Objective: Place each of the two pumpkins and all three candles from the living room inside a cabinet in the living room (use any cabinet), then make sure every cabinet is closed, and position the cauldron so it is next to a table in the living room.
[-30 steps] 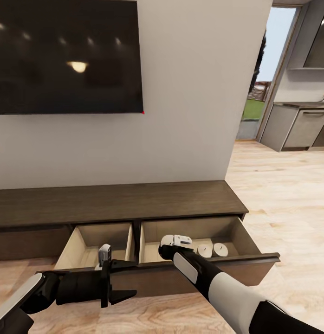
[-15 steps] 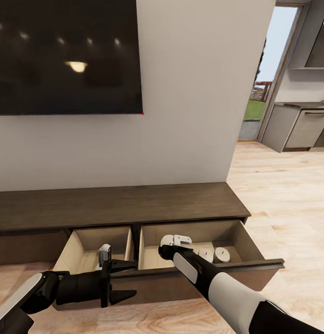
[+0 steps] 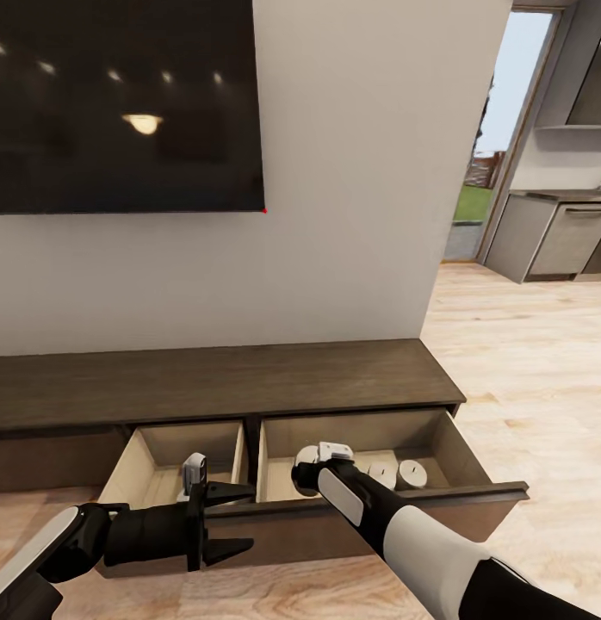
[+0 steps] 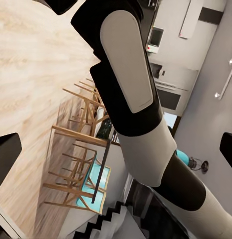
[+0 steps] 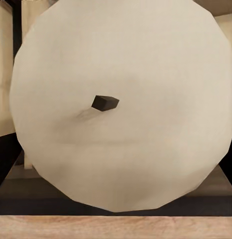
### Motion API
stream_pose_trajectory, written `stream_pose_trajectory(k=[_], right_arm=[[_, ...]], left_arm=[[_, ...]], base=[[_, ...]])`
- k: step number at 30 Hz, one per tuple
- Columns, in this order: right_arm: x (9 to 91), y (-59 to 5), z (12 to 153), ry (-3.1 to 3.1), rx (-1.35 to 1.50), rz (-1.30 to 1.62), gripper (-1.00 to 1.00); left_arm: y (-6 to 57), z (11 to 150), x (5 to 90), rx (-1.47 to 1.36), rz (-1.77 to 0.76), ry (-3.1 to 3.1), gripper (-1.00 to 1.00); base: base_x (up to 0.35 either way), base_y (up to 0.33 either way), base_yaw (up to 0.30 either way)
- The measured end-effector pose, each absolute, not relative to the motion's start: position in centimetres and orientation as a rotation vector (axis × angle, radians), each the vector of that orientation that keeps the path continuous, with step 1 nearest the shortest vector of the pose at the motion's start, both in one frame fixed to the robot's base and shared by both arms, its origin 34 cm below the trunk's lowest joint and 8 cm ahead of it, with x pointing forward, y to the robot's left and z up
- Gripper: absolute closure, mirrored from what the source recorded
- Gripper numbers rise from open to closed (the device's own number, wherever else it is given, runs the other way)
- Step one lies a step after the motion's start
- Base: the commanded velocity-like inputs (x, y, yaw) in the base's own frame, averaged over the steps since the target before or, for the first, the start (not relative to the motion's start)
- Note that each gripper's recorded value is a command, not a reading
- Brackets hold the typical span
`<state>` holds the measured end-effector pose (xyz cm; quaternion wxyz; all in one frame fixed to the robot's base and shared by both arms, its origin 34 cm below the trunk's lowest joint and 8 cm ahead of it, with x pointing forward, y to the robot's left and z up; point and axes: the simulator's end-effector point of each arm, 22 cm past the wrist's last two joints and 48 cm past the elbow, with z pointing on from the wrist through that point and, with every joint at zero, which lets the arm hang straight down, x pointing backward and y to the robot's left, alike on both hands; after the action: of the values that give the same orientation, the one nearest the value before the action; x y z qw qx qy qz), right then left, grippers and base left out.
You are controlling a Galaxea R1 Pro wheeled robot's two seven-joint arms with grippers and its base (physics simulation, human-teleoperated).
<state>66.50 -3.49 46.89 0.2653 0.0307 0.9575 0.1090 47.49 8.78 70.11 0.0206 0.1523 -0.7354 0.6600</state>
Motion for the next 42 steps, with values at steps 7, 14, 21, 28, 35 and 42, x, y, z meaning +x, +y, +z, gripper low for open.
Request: stream_pose_trajectory(k=[7, 14, 21, 28, 35, 42], right_arm=[[66.5, -3.4, 47.0, 2.585, 0.084, 0.295, 1.0], [66.5, -3.4, 46.7, 2.586, 0.085, 0.295, 1.0], [66.2, -3.4, 45.5, 2.584, 0.085, 0.294, 1.0], [66.2, -3.4, 45.5, 2.584, 0.085, 0.294, 1.0], [66.2, -3.4, 45.5, 2.583, 0.085, 0.294, 1.0], [66.2, -3.4, 45.5, 2.584, 0.085, 0.294, 1.0]], left_arm=[[8.8, 70.1, 47.5, 0.471, 2.047, -2.28, -1.0], [8.8, 69.9, 47.4, 0.472, 2.046, -2.281, -1.0], [8.8, 68.6, 47.2, 0.471, 2.047, -2.28, -1.0], [8.8, 68.6, 47.2, 0.475, 2.046, -2.282, -1.0], [8.8, 68.6, 47.1, 0.475, 2.046, -2.282, -1.0], [8.8, 68.6, 47.2, 0.475, 2.047, -2.281, -1.0]], base=[[0.0, 0.0, 0.0], [0.0, 0.0, 0.0], [0.0, 0.0, 0.0], [0.0, 0.0, 0.0], [0.153, 0.0, 0.0], [0.059, 0.0, 0.0]])
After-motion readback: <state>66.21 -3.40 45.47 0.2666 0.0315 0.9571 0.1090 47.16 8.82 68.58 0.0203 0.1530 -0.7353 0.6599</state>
